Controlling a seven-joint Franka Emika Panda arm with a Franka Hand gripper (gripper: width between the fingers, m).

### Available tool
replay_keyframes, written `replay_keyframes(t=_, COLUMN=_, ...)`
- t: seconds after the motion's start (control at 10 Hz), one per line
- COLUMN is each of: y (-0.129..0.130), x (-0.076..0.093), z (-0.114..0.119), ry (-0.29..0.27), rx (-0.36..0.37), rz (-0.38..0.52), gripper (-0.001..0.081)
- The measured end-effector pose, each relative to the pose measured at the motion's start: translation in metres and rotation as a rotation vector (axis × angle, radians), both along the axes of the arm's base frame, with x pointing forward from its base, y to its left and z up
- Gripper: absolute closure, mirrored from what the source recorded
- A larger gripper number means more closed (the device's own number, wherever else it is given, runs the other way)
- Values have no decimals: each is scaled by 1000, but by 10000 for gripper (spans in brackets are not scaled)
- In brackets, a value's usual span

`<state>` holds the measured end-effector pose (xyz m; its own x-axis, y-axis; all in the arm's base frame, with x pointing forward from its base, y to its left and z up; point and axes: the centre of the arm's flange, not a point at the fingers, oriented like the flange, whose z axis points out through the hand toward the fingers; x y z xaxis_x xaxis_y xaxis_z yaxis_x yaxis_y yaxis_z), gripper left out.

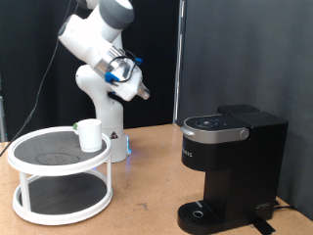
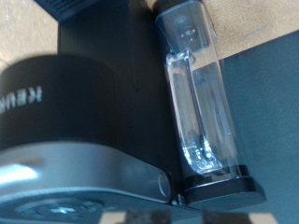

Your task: Make a cup of coffee with the keurig machine

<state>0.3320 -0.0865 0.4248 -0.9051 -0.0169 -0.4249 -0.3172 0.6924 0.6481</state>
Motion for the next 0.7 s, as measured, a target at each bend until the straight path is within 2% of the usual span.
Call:
replay_keyframes(t=0.2, y=-18, x=-23, z=-4, ry=57, rx=0, rz=-14, gripper=806)
replay_keyframes(t=0.4, y=-33, x=-42, z=-3, ry=80, rx=8, rz=-7, gripper=806)
replay_keyframes(t=0.6, y=-34, x=-43, z=-5, ry=88, rx=-15, rz=1, gripper=806)
replay_keyframes(t=0.7, y=-40, x=-44, z=-7, ry=79, rx=-64, rz=-3, gripper=806)
